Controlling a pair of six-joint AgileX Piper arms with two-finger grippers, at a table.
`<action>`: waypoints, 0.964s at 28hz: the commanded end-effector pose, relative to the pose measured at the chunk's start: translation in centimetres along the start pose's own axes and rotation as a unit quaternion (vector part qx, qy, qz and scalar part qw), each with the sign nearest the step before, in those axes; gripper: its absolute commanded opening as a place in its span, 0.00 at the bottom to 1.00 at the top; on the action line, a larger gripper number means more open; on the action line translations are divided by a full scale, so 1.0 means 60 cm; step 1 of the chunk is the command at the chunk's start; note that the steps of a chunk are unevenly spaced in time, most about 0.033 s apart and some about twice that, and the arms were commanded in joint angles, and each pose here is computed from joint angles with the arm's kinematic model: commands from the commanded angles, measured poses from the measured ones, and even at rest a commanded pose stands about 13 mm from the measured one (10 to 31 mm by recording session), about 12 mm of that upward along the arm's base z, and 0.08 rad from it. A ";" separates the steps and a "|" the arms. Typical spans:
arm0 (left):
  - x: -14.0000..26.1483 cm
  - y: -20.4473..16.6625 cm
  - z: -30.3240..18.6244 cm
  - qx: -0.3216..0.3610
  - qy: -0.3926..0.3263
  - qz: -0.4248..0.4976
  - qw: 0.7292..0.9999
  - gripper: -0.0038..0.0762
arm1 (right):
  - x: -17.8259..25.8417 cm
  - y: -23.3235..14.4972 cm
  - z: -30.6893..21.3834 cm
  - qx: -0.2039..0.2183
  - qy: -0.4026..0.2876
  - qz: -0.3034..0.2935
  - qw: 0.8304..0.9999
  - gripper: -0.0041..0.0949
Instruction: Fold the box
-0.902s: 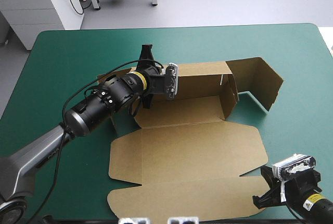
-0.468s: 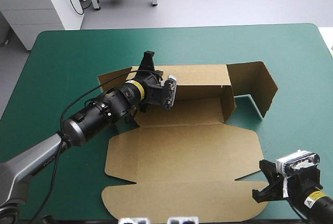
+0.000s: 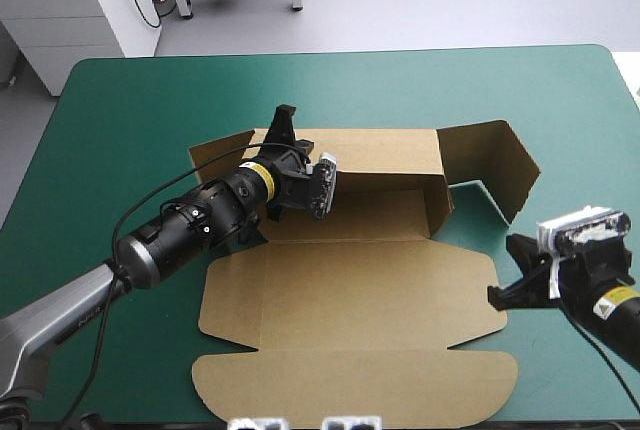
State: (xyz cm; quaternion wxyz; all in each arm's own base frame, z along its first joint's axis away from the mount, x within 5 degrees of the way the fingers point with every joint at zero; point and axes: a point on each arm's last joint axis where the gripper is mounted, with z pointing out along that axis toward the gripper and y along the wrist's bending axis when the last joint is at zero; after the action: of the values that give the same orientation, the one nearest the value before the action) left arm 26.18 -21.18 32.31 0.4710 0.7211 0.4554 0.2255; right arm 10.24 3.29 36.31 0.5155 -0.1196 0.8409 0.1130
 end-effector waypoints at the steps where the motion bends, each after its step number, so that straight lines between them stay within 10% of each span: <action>1: -0.002 0.019 -0.021 -0.021 -0.005 -0.026 0.999 0.04 | -0.076 -0.009 0.009 0.022 -0.064 -0.008 0.998 0.03; 27: 0.019 0.014 -0.020 -0.004 0.035 -0.113 0.993 0.04 | -0.336 -0.082 0.355 0.050 0.148 0.065 0.985 0.03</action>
State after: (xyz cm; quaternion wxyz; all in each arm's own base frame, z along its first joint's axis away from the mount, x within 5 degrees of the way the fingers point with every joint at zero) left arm 26.57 -20.49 32.27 0.4777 0.6755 0.5252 0.1991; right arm 38.39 7.30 42.42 0.3513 -0.0599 0.9304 0.0862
